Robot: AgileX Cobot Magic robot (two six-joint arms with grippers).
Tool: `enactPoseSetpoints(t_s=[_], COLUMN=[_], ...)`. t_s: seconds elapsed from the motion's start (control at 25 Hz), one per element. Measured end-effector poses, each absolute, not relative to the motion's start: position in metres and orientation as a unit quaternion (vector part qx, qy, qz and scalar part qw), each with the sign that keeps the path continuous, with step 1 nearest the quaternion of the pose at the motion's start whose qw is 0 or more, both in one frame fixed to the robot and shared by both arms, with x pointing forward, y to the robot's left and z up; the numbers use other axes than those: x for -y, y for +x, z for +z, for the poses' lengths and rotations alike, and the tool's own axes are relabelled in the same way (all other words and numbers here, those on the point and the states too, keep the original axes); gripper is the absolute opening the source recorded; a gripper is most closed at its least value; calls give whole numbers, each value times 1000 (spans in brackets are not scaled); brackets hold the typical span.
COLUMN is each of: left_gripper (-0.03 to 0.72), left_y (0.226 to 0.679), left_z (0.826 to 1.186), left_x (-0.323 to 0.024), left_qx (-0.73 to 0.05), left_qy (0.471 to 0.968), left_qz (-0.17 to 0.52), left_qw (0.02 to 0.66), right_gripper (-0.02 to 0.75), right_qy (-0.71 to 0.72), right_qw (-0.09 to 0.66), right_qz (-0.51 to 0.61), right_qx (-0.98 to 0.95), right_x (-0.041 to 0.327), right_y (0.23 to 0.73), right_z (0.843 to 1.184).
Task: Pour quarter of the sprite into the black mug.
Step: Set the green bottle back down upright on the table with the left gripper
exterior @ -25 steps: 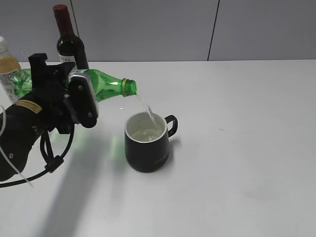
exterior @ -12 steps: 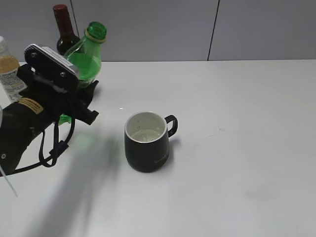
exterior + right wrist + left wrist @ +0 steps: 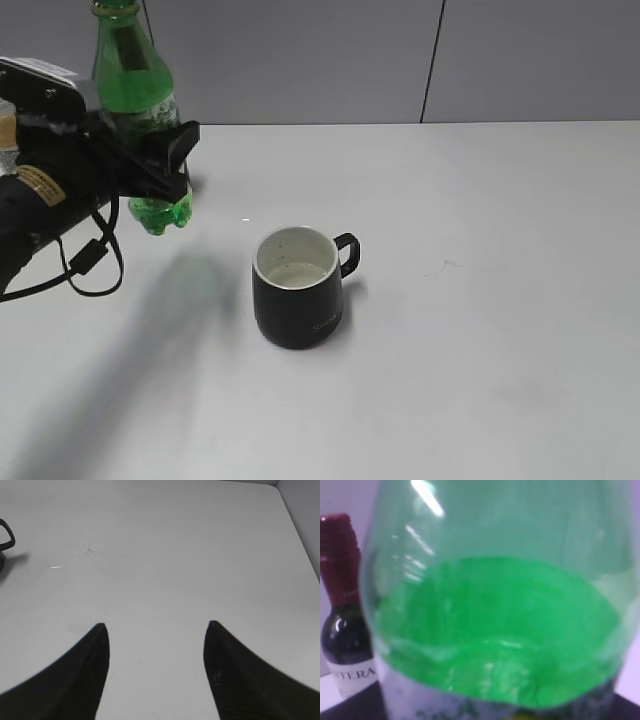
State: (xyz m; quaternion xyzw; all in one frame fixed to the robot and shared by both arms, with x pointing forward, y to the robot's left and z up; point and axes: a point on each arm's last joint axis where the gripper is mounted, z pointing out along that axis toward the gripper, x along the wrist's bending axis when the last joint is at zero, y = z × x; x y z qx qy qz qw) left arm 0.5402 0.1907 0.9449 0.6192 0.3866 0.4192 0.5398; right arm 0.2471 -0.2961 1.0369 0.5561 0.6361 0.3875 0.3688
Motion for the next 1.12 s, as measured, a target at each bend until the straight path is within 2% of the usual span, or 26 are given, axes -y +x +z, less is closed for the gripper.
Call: enactPoseSetpoints(t_s=[0.6,1.12], left_gripper=[465,465], left_y=[610,639], left_z=[937,906], left_x=[-154,-122], left_qx=[-327,-328], left_qy=[621,649], left_qz=[393,363], left_qw=[594,583], right_gripper=[457,457], right_qy=[556,556], right_qw=[369,369], right_qz=[388,388], right_qx=[-636,-636], right_x=[296,296], right_y=[247,247], right_z=[1037,1037])
